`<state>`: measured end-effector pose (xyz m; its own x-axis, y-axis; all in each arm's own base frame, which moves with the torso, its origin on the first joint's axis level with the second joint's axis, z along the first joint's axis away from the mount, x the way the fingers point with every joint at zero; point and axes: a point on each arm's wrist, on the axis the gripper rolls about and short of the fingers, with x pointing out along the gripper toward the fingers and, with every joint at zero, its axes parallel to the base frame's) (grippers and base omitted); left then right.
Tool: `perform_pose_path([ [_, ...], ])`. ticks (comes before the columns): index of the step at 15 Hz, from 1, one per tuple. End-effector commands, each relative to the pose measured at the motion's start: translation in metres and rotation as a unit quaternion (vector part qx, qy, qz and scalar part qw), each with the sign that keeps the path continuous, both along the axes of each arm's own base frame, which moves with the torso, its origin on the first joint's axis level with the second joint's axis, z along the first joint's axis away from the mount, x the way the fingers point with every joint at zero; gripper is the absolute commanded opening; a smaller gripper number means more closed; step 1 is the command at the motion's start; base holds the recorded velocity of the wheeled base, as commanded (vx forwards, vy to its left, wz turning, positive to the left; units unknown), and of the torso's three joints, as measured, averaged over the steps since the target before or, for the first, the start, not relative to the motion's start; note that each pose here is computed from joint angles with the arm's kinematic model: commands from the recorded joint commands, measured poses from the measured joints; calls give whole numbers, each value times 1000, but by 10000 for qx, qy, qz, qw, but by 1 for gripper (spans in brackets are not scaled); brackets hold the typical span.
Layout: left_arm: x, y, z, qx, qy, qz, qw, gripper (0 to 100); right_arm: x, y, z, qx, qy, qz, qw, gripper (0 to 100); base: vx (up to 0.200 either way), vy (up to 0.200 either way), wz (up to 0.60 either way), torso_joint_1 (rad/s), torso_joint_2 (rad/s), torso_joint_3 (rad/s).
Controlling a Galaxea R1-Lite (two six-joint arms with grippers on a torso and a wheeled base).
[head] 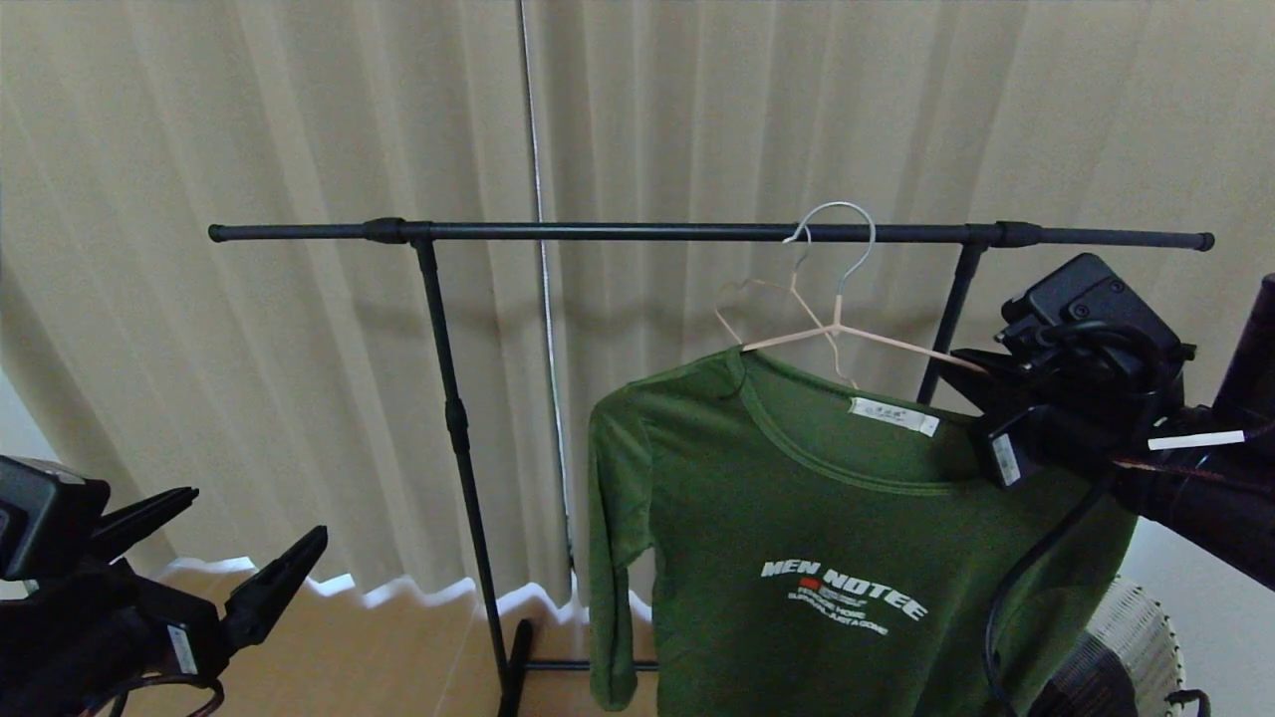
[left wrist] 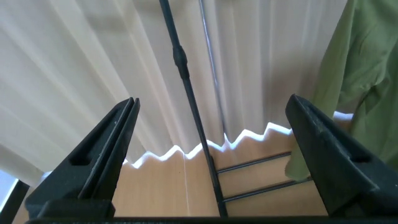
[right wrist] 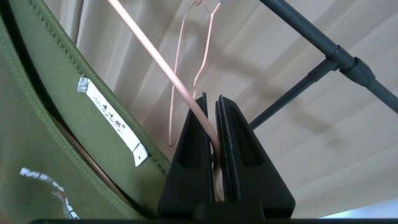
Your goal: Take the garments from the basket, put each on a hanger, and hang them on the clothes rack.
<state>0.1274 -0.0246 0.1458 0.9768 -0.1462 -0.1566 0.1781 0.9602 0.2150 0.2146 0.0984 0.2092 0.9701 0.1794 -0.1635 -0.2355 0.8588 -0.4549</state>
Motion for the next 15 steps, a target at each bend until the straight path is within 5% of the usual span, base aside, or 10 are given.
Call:
perform_pose_path([
  [1,0,0,0,-1,-13,2,10000,100,-2,-1,1,8,-22,-5,10000,0,0,200,0,-2,2,2],
  [7,-1,0,0,8,-6,-7,10000,100,-2,-3,0,6,-14,-35,10000,0,0,200,0,1,4,5],
  [15,-1,0,1,0,-44,-7,10000,100,4,-18,-2,-79,-1,-757,9971,0,0,0,0,0,0,0],
])
